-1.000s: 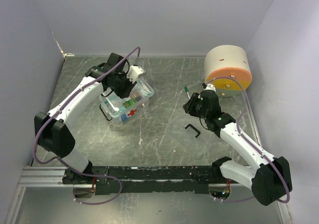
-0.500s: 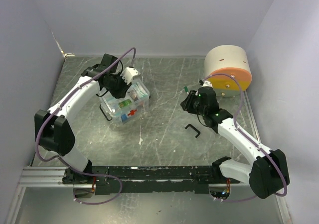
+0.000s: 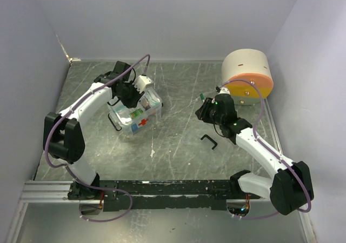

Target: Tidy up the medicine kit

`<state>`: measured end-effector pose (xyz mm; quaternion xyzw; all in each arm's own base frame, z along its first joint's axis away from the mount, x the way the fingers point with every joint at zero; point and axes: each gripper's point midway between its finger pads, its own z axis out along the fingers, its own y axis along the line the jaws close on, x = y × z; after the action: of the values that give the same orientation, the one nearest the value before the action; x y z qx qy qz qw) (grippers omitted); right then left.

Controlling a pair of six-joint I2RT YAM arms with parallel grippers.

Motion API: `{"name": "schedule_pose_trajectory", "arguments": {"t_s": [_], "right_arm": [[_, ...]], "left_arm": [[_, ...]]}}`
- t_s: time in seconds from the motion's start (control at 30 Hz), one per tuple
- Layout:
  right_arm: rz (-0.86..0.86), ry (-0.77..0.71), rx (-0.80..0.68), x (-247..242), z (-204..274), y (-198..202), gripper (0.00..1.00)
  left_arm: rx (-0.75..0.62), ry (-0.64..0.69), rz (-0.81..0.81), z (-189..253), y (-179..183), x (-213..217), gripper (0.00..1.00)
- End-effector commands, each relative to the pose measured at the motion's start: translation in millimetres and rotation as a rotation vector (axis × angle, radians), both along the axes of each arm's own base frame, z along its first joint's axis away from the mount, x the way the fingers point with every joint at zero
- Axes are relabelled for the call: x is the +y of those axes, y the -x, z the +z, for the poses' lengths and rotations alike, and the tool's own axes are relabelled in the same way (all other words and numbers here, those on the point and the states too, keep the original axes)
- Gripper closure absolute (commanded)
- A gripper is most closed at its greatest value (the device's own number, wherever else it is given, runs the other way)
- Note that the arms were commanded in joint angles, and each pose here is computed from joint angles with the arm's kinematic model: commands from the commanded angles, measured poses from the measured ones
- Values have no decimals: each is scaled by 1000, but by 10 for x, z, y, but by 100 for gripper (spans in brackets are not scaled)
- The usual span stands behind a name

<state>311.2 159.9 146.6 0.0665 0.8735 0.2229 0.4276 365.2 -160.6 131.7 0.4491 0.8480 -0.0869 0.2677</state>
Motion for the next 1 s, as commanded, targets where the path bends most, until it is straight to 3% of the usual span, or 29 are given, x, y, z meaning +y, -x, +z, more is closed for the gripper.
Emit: {"name": "schedule_pose_trajectory", "arguments": {"t_s": [0.0,0.5,0.97], "right_arm": [[12,-16,-40,46,134,-68,69],[13,-18,-37,39,113,-42,69],[8,-25,-34,35,104,-24,69]], "left_arm": [[-25,-27,32,38,-36,109,79],[-51,-17,70,333,32,160,79],[62,-21,40,-84,31,71,78]]}}
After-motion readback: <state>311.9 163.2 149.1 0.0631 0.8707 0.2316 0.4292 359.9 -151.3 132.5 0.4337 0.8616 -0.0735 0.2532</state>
